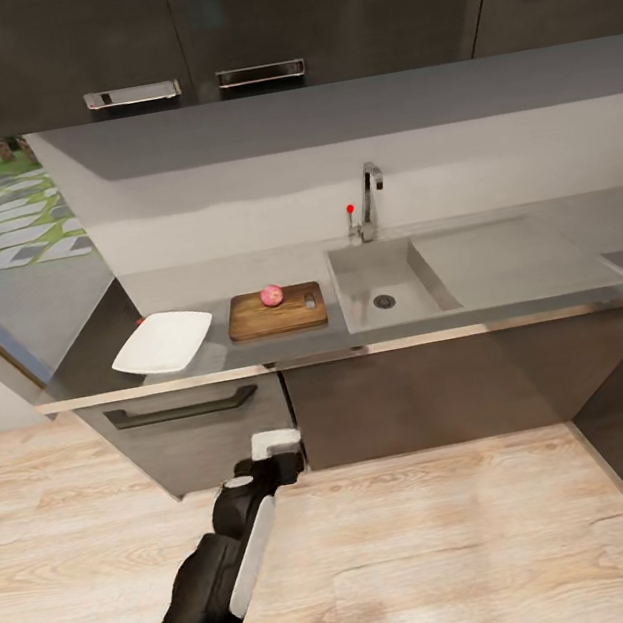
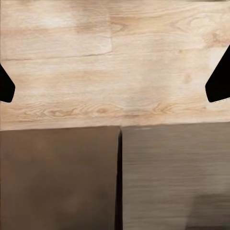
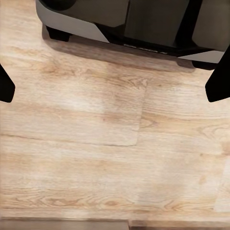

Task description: In the kitchen, take the Vidalia onion out of the sink, dice it on the chopping board with the paring knife, put the diced onion into the bowl on the countertop, then place both the paring knife and the chopping board into the sink.

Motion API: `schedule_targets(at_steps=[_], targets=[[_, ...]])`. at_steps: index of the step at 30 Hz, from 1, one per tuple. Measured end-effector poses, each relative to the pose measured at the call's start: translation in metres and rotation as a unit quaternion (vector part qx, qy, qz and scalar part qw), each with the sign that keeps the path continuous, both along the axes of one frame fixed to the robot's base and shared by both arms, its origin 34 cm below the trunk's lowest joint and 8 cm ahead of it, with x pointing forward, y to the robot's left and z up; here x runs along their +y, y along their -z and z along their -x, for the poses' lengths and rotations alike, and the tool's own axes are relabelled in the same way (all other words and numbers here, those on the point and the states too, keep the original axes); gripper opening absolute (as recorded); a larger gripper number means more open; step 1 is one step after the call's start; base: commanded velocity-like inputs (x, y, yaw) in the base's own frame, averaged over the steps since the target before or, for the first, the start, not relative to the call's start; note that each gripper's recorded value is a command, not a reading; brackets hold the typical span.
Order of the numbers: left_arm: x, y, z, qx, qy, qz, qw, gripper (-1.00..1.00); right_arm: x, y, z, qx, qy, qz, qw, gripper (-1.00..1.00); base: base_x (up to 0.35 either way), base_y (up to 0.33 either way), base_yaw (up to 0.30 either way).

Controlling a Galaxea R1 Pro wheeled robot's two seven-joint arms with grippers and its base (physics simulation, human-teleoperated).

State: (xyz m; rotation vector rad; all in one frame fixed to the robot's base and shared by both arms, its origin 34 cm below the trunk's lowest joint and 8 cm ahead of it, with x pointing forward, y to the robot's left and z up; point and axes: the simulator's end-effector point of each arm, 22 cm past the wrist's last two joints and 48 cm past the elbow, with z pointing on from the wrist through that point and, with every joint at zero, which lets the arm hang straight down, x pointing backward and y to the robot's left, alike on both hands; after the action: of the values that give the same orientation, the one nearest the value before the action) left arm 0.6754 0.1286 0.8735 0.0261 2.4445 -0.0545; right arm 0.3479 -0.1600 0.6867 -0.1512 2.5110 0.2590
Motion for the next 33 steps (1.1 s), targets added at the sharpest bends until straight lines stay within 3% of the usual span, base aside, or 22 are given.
schedule_targets(at_steps=[6, 12, 19, 21, 23, 26, 29, 33], targets=[[0.013, 0.040, 0.064, -0.024, -0.042, 0.021, 0.9986, 1.00, 0.000, 0.000, 0.000, -0.001, 0.000, 0.000, 1.0000, 1.00, 0.000, 0.000, 0.000], [0.039, 0.063, 0.133, -0.043, -0.071, 0.020, 0.9963, 1.00, -0.001, 0.000, -0.001, -0.002, 0.000, 0.001, 1.0000, 1.00, 0.000, 0.000, 0.000], [0.069, 0.082, 0.225, -0.061, -0.048, -0.002, 0.9969, 1.00, -0.004, -0.002, -0.004, -0.006, 0.001, 0.004, 1.0000, 1.00, 0.000, 0.000, 0.000], [0.073, 0.084, 0.237, -0.060, -0.047, -0.005, 0.9971, 1.00, -0.006, -0.002, -0.004, -0.007, 0.001, 0.005, 1.0000, 1.00, 0.000, 0.000, 0.000], [0.082, 0.095, 0.281, -0.037, -0.043, -0.012, 0.9983, 1.00, -0.009, -0.002, -0.005, -0.008, 0.001, 0.008, 0.9999, 1.00, 0.000, 0.000, 0.000], [0.087, 0.106, 0.299, -0.019, -0.041, -0.020, 0.9988, 1.00, -0.010, -0.003, -0.006, -0.013, 0.001, 0.008, 0.9999, 1.00, 0.000, 0.000, 0.000], [0.096, 0.128, 0.330, 0.018, -0.037, -0.036, 0.9985, 1.00, -0.015, -0.002, -0.006, -0.017, 0.005, 0.017, 0.9997, 1.00, 0.000, 0.000, 0.000], [0.106, 0.153, 0.366, 0.062, -0.032, -0.055, 0.9961, 1.00, -0.048, 0.018, 0.027, 0.018, 0.007, 0.055, 0.9983, 1.00, 0.000, 0.000, 0.000]])
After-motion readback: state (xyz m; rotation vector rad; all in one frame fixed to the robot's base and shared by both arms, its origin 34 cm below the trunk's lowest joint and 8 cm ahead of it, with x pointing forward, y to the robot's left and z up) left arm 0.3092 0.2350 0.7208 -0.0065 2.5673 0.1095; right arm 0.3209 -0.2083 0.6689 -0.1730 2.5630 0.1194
